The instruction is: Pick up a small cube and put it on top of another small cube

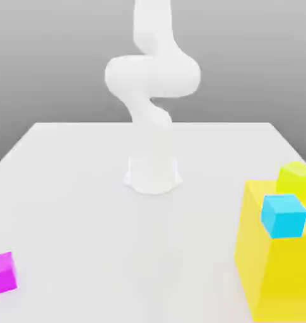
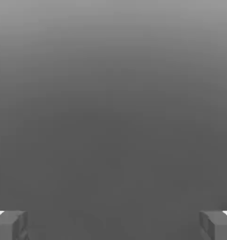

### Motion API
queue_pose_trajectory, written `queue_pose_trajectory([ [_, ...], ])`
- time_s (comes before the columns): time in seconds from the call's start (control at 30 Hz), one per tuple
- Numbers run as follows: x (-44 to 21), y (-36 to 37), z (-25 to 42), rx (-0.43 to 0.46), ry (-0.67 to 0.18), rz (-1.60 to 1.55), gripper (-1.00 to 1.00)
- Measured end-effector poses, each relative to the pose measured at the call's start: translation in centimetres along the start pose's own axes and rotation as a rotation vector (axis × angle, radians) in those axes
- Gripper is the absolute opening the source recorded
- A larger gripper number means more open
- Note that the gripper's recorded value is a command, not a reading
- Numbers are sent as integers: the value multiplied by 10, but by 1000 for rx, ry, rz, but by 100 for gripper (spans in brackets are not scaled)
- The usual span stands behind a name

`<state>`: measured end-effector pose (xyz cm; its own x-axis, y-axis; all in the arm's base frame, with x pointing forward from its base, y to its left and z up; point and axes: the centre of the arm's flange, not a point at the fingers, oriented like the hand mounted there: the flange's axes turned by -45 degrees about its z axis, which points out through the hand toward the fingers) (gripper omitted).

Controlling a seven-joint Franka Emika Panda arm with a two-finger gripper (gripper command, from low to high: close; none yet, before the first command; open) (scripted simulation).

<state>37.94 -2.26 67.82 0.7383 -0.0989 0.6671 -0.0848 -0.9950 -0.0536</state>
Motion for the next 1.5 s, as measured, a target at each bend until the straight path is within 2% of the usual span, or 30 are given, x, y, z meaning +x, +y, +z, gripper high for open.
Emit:
queue_pose_trajectory([
  [0.2,-9,63,110,-64,-154,215,0],
  [0.43,-57,147,222,-160,-317,470,0],
  [0.67,-146,243,307,-289,-465,749,0],
  [0.9,-260,305,370,-420,-611,980,0],
  [1.03,-304,316,408,-440,-627,1008,0],
  [1.07,-313,316,417,-440,-628,1009,-100],
  [1.3,-315,317,419,-440,-628,1010,-100],
  [1.43,-285,314,385,-440,-628,1010,-100],
  [1.5,-253,279,381,-382,-645,921,-100],
])
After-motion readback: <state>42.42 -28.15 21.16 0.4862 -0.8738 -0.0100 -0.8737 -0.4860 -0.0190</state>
